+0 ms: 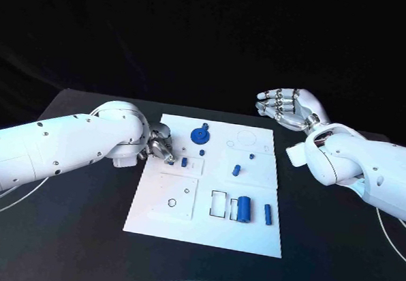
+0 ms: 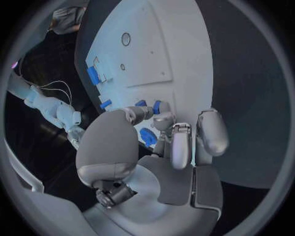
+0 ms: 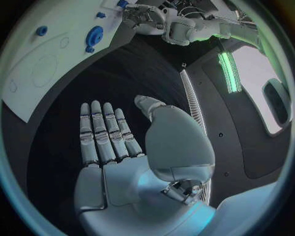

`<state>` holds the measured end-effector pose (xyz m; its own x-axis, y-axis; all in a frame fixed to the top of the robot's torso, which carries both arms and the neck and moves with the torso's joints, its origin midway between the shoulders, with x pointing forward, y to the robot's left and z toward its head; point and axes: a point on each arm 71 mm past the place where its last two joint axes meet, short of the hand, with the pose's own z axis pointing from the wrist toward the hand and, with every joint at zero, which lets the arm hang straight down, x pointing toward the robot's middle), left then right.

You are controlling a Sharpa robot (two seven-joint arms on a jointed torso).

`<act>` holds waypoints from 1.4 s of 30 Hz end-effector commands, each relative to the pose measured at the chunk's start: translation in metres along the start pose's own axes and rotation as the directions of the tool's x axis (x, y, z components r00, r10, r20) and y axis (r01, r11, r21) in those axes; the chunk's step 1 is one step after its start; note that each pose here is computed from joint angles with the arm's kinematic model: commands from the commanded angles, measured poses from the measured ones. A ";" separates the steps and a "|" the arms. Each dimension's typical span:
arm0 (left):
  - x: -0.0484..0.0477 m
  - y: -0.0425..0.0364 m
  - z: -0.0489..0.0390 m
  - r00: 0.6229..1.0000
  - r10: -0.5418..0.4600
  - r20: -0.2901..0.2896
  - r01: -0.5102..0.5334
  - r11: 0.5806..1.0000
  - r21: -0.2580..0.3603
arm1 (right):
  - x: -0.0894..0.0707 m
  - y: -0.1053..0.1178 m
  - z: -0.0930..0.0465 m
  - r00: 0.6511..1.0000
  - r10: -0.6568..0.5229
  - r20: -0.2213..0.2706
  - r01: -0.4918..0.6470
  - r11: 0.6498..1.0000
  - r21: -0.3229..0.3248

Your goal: Assemble the parts on the task board

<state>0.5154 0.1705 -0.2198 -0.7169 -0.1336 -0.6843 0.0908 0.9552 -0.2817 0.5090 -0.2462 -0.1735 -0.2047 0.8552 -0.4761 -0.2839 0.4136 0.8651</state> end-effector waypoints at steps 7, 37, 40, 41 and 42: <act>0.0029 0.0024 0.0005 1.000 0.002 -0.015 -0.002 1.000 -0.003 | 0.002 0.000 0.000 1.000 0.004 -0.015 -0.005 1.000 -0.012; -0.0084 0.0126 -0.0141 0.984 -0.160 0.082 0.157 0.987 0.044 | 0.001 -0.002 -0.002 1.000 0.007 -0.018 -0.007 1.000 -0.003; -0.0123 0.0150 -0.0163 0.963 -0.249 0.105 0.241 0.967 0.083 | 0.001 -0.003 -0.003 1.000 0.007 -0.018 -0.007 1.000 -0.003; -0.0141 0.0161 -0.0170 0.952 -0.282 0.118 0.271 0.957 0.099 | 0.001 -0.003 -0.003 1.000 0.007 -0.018 -0.007 1.000 -0.003; -0.0158 0.0169 -0.0175 0.942 -0.308 0.130 0.294 0.949 0.115 | 0.001 -0.003 -0.003 1.000 0.007 -0.018 -0.007 1.000 -0.002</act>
<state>0.5139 0.1961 -0.2071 -0.6559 -0.3191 -0.6841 -0.0096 0.9097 -0.4151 0.5077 -0.2490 -0.1766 -0.2067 0.8555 -0.4748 -0.2763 0.4145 0.8671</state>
